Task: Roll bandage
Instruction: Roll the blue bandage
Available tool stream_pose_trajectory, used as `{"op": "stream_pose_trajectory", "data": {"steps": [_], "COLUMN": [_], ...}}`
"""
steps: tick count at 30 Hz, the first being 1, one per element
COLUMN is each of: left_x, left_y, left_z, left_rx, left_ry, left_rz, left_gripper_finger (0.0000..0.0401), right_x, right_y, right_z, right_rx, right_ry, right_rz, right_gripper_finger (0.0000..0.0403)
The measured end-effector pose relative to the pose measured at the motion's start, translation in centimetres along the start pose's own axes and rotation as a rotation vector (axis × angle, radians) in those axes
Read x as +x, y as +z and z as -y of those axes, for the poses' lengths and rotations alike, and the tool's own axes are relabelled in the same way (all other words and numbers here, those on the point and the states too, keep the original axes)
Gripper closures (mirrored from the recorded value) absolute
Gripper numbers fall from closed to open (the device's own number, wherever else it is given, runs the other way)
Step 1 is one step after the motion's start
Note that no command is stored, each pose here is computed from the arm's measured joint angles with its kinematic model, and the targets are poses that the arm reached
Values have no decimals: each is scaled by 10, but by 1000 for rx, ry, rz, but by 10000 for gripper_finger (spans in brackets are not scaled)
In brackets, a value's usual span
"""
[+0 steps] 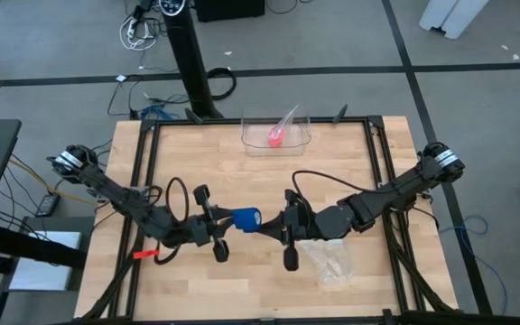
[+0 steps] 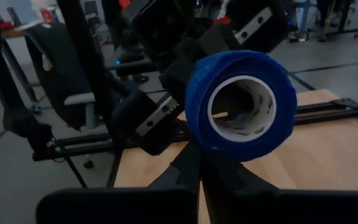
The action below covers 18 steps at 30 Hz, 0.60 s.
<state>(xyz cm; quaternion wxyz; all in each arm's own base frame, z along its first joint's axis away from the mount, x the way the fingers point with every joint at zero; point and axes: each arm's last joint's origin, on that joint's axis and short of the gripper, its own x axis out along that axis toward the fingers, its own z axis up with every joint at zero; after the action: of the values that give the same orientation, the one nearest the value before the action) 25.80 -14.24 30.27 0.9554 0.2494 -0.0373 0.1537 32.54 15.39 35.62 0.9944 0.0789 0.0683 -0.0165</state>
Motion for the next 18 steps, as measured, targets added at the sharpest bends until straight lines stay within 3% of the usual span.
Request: {"op": "stream_pose_trajectory", "data": {"steps": [5,18], "left_x": [1,1], "left_y": [-3,-11], "left_z": [3,5], "left_rx": [59,181], "left_ry": [23,70], "left_rz": [-28,-122], "left_gripper_finger": [383,383], "right_x": [1,1], "right_y": [1,-6], "right_z": [2,5], "right_rx": [47,26], "right_ry": [-11,-31], "right_rz": [4,-65], "right_gripper_finger": [371,290]}}
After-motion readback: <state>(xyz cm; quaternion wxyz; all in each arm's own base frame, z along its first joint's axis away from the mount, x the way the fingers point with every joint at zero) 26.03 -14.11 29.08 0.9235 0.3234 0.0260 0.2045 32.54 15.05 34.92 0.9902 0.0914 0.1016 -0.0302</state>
